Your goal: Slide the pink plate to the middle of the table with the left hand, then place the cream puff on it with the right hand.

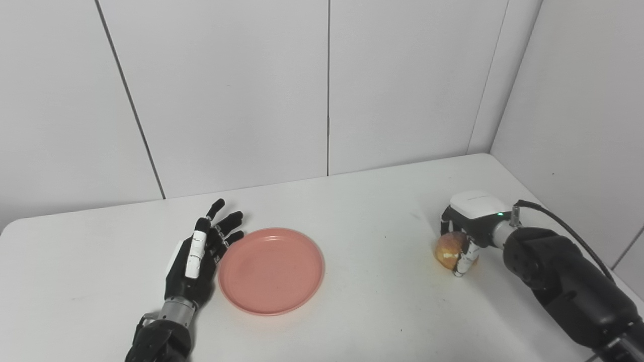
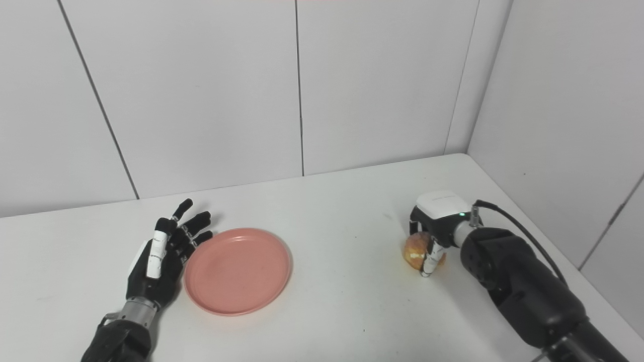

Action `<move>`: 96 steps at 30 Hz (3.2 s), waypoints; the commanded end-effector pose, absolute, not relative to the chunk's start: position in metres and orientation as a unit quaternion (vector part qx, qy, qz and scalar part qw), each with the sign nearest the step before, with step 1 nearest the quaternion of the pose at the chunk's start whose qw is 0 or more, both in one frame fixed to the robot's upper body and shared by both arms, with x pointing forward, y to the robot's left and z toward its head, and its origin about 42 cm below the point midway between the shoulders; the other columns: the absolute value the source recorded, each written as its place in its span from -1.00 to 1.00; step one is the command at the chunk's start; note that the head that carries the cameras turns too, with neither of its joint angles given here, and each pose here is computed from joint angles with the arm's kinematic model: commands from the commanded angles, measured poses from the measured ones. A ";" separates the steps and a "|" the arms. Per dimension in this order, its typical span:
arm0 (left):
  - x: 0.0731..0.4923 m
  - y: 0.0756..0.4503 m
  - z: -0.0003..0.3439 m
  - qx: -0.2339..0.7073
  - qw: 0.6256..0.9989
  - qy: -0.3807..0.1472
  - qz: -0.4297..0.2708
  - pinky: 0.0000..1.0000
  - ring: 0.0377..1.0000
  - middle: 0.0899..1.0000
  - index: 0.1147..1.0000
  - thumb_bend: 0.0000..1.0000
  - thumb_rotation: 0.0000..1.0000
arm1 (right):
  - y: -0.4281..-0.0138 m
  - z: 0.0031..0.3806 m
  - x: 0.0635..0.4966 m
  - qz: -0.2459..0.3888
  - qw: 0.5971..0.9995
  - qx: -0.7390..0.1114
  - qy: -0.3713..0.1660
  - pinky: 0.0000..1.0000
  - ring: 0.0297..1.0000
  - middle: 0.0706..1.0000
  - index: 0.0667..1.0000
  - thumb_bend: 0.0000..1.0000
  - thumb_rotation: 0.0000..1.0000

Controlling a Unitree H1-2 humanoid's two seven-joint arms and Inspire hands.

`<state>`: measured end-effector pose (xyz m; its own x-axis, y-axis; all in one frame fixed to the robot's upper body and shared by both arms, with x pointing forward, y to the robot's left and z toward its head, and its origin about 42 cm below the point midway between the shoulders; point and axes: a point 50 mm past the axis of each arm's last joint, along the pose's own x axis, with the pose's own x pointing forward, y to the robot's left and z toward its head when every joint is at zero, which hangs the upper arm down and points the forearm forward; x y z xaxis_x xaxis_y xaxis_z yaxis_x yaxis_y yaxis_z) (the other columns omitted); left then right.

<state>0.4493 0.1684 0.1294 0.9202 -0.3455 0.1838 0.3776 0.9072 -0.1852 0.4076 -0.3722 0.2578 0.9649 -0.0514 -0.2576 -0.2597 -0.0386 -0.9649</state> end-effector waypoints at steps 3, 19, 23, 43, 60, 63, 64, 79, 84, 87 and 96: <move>0.413 0.165 0.075 -0.131 0.975 -0.003 -0.180 0.64 0.74 0.56 0.79 0.68 0.66 | -0.375 0.282 0.407 0.055 0.675 -0.731 0.087 -0.52 -0.39 -0.23 -0.08 0.06 -1.00; 0.411 0.154 0.074 -0.129 0.977 0.000 -0.173 0.59 0.72 0.55 0.75 0.72 0.66 | -0.342 0.318 0.387 0.052 0.691 -0.721 -0.005 -0.35 -0.21 -0.10 -0.05 0.04 -1.00; 0.408 0.149 0.073 -0.124 0.976 -0.001 -0.177 0.59 0.71 0.55 0.76 0.71 0.68 | -0.325 0.319 0.379 0.059 0.707 -0.703 -0.050 -0.45 -0.26 -0.15 -0.01 0.03 -1.00; 0.404 0.120 0.076 -0.122 0.977 0.002 -0.174 0.54 0.65 0.48 0.73 0.80 0.62 | -0.273 0.345 0.379 0.107 0.694 -0.695 -0.151 -0.44 -0.25 -0.14 -0.02 0.04 -1.00; 0.403 0.098 0.079 -0.124 0.975 0.000 -0.183 0.49 0.65 0.54 0.73 0.78 0.61 | -0.210 0.355 0.393 0.149 0.736 -0.630 -0.200 -0.52 -0.29 -0.14 0.00 0.03 -1.00; 0.403 0.097 0.079 -0.125 0.975 0.000 -0.181 0.52 0.67 0.51 0.74 0.76 0.63 | -0.196 0.350 0.396 0.160 0.741 -0.619 -0.203 -0.48 -0.26 -0.11 -0.02 0.03 -1.00; 0.403 0.097 0.079 -0.125 0.976 0.000 -0.181 0.53 0.67 0.51 0.74 0.76 0.64 | -0.192 0.348 0.396 0.162 0.741 -0.619 -0.204 -0.28 -0.20 -0.09 -0.07 0.04 -1.00; 0.403 0.103 0.081 -0.123 0.976 -0.002 -0.179 0.54 0.70 0.57 0.74 0.81 0.59 | -0.162 0.316 0.415 0.207 0.748 -0.609 -0.166 -0.54 -0.28 -0.13 -0.01 0.03 -1.00; 0.403 0.104 0.081 -0.122 0.976 -0.003 -0.179 0.54 0.70 0.56 0.73 0.79 0.60 | -0.162 0.308 0.423 0.214 0.743 -0.617 -0.149 -0.55 -0.29 -0.15 0.00 0.03 -1.00; 0.404 0.104 0.081 -0.122 0.976 -0.003 -0.180 0.53 0.69 0.56 0.74 0.77 0.60 | -0.162 0.303 0.428 0.214 0.743 -0.619 -0.139 -0.60 -0.31 -0.19 0.00 0.03 -1.00; 0.404 0.102 0.082 -0.121 0.976 -0.003 -0.182 0.50 0.67 0.54 0.74 0.81 0.60 | -0.158 0.287 0.434 0.231 0.743 -0.616 -0.126 -0.49 -0.26 -0.14 -0.01 0.03 -1.00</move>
<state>0.4327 0.0995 0.1308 0.9174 -0.3568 0.1761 0.3862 0.9051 -0.1780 0.4292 -0.1659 0.2650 0.8671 0.4656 -0.1772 -0.2636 0.1270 -0.9562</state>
